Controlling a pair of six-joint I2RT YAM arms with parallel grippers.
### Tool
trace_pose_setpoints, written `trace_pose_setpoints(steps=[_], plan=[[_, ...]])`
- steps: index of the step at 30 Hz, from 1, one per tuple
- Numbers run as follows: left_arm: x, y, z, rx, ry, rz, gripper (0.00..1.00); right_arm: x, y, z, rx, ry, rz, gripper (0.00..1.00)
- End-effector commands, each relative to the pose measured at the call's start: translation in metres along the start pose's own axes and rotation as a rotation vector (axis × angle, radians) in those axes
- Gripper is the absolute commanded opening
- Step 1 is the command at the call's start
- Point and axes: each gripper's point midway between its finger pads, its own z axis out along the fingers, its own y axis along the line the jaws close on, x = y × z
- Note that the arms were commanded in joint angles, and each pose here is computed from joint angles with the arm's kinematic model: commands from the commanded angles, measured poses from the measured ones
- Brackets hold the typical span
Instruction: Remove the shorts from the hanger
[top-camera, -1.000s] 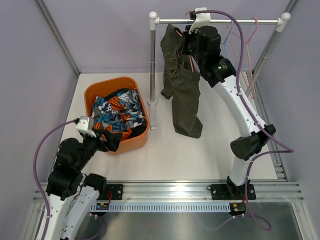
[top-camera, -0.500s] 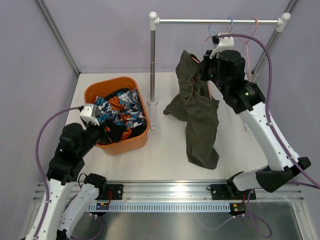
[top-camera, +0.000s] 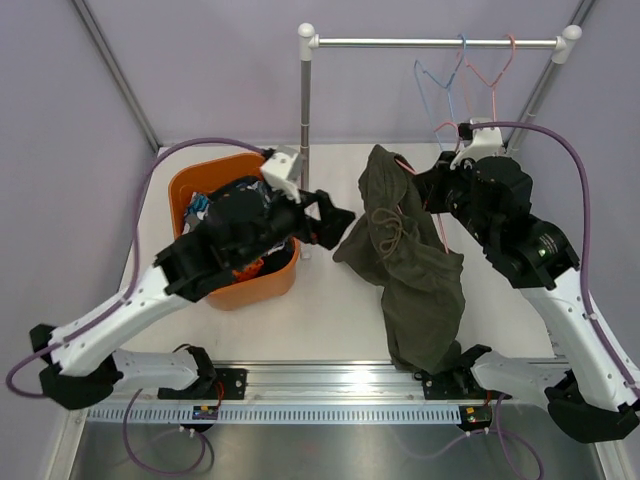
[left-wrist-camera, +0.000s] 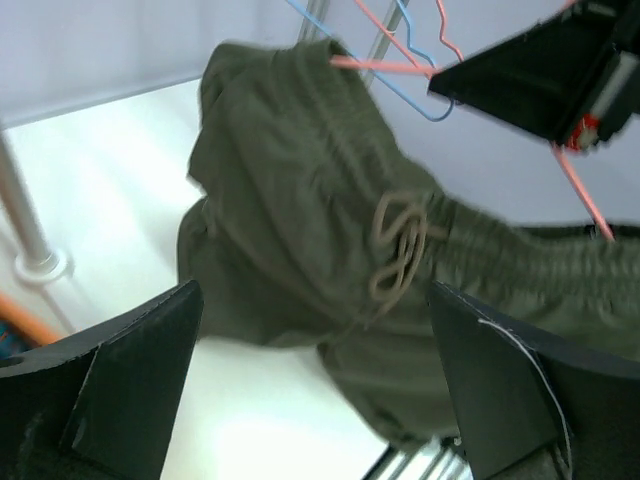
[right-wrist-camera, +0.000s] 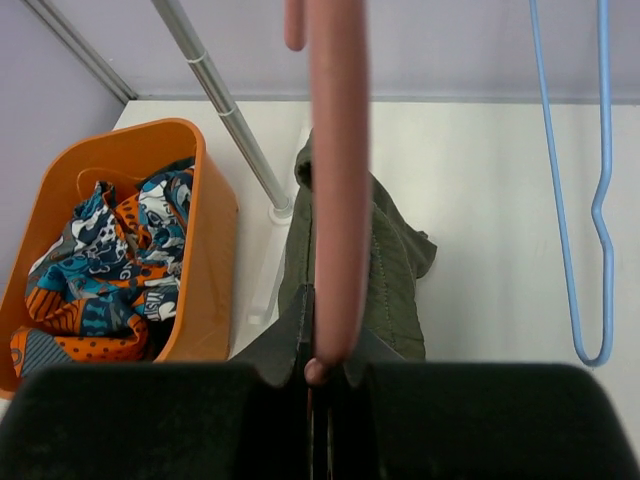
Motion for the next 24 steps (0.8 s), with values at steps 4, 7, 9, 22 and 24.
trace_pose_setpoints(steps=[4, 7, 9, 22, 24], plan=[[-0.016, -0.022, 0.070, -0.132, -0.125, 0.012, 0.99, 0.000, 0.009, -0.022, -0.058, -0.015, 0.046, 0.00], [-0.016, -0.029, 0.096, -0.158, -0.143, 0.015, 0.99, 0.003, 0.007, -0.028, -0.056, -0.009, 0.055, 0.00], [-0.023, -0.033, 0.106, -0.165, -0.175, 0.010, 0.99, 0.004, 0.008, -0.033, -0.067, -0.007, 0.061, 0.00], [0.001, -0.045, 0.155, -0.149, -0.190, -0.010, 0.99, 0.010, 0.009, -0.047, -0.094, 0.005, 0.076, 0.00], [0.004, -0.044, 0.161, -0.160, -0.192, -0.014, 0.99, 0.010, 0.008, -0.048, -0.093, 0.008, 0.073, 0.00]])
